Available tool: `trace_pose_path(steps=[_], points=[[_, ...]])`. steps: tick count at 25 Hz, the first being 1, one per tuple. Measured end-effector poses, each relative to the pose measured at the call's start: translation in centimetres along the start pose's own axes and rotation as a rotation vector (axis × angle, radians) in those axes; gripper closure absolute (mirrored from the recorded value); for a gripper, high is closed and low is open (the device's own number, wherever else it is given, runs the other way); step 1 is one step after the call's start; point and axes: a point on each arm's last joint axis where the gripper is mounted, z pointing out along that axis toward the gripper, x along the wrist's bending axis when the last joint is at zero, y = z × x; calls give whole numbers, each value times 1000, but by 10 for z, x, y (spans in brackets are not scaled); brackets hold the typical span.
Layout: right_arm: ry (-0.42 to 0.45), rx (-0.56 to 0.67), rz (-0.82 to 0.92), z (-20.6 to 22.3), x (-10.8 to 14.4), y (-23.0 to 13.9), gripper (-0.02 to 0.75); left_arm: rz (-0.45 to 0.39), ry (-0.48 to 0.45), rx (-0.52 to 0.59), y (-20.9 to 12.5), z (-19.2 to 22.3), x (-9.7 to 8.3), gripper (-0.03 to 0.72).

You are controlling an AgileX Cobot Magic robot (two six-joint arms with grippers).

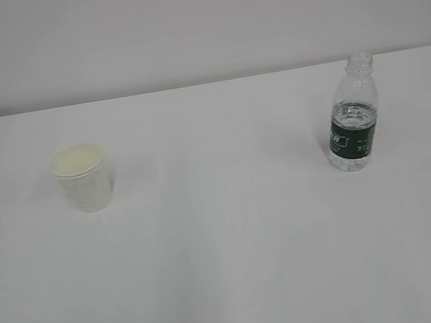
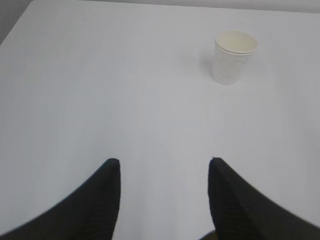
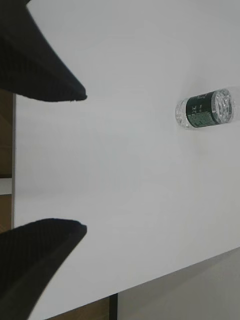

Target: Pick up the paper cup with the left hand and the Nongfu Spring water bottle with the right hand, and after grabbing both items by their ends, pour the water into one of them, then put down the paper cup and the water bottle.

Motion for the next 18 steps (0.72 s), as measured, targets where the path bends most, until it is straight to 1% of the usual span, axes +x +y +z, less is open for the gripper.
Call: trace_pose_path(steps=[17, 18], points=[[0, 0, 0, 0, 0, 0, 184, 3, 6, 3, 0, 1, 0, 290], [-57, 24, 34, 2, 1, 2, 184, 6, 13, 7, 1, 1, 1, 290]])
